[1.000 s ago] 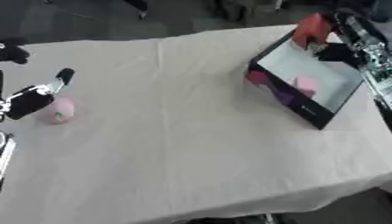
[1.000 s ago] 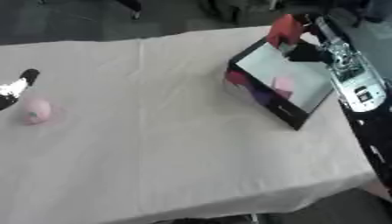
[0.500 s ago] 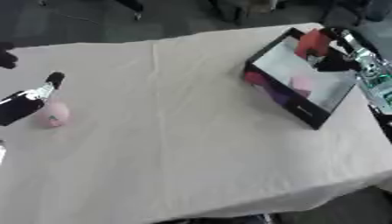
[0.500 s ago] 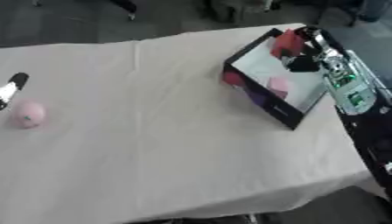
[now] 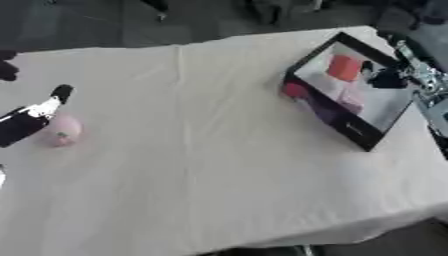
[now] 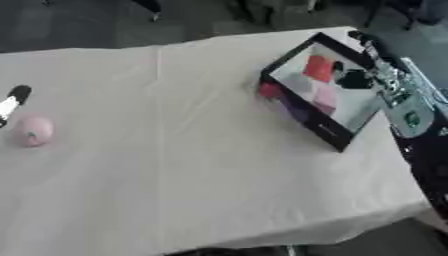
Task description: Pick up the objects with one hand, pass them to the other hand, and then place them into the box on the other side of the table.
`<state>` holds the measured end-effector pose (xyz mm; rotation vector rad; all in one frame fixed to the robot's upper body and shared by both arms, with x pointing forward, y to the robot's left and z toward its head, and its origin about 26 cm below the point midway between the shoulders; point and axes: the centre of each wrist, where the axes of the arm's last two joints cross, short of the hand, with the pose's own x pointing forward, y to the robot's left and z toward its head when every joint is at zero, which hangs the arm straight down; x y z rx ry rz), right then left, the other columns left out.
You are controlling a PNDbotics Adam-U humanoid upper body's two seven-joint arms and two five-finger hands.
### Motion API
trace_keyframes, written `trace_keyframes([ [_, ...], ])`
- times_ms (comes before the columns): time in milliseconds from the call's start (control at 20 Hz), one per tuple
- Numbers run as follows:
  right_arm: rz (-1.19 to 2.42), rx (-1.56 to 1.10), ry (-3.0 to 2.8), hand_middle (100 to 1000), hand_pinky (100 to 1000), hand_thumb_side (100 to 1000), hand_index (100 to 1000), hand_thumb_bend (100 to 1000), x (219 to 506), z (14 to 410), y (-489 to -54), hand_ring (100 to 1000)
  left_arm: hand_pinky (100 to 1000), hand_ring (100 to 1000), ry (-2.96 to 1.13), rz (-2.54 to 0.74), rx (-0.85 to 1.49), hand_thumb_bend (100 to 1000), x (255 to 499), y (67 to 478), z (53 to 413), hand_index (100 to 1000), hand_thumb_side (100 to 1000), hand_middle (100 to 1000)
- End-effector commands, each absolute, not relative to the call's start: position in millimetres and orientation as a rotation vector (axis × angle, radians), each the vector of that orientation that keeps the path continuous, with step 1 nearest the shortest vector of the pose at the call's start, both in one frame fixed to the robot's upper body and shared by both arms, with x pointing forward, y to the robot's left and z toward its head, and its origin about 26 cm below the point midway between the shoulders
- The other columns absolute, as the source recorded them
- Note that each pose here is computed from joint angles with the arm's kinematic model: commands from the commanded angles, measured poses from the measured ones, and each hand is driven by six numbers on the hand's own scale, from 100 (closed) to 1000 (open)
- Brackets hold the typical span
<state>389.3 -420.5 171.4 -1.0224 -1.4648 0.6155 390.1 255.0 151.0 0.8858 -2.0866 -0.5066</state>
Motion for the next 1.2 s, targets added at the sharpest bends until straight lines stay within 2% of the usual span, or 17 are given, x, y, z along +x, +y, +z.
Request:
trace_keyframes([
  [50, 0.605, -1.11, -1.487, 974, 993, 100, 987, 112, 384, 196, -434, 1000, 757, 559, -2.126, -0.49, 0.93, 650, 389, 264, 169, 741, 407, 533],
  [400, 0.529, -1.085, -1.56, 984, 1000, 100, 990, 100, 382, 206, -429, 1000, 758, 557, -2.132, -0.46, 0.939, 644, 388, 266, 172, 739, 407, 512],
  [450, 0.495, -1.057, -1.596, 991, 1000, 145, 992, 100, 382, 209, -426, 1000, 758, 557, -2.13, -0.449, 0.945, 642, 388, 268, 174, 738, 407, 510],
  [600, 0.39, -0.916, -1.737, 1000, 1000, 480, 1000, 100, 379, 220, -415, 1000, 760, 558, -2.1, -0.405, 0.979, 624, 388, 279, 179, 741, 407, 509],
  [650, 0.364, -0.856, -1.782, 1000, 1000, 539, 1000, 100, 378, 223, -411, 1000, 763, 559, -2.073, -0.392, 0.994, 617, 389, 286, 181, 743, 415, 509],
  [750, 0.329, -0.756, -1.841, 1000, 1000, 550, 1000, 100, 375, 228, -406, 1000, 767, 563, -2.006, -0.383, 1.01, 603, 391, 301, 187, 750, 418, 514],
  [800, 0.319, -0.727, -1.861, 1000, 1000, 497, 1000, 100, 374, 230, -405, 1000, 768, 567, -1.972, -0.387, 1.017, 602, 392, 308, 191, 754, 418, 517],
  [950, 0.302, -0.699, -1.9, 1000, 1000, 493, 1000, 100, 372, 236, -400, 1000, 782, 589, -1.864, -0.417, 1.021, 590, 394, 328, 201, 769, 413, 534],
  [1200, 0.302, -0.687, -1.925, 1000, 1000, 481, 994, 100, 371, 243, -393, 1000, 805, 626, -1.696, -0.573, 0.91, 599, 399, 353, 218, 773, 394, 554],
])
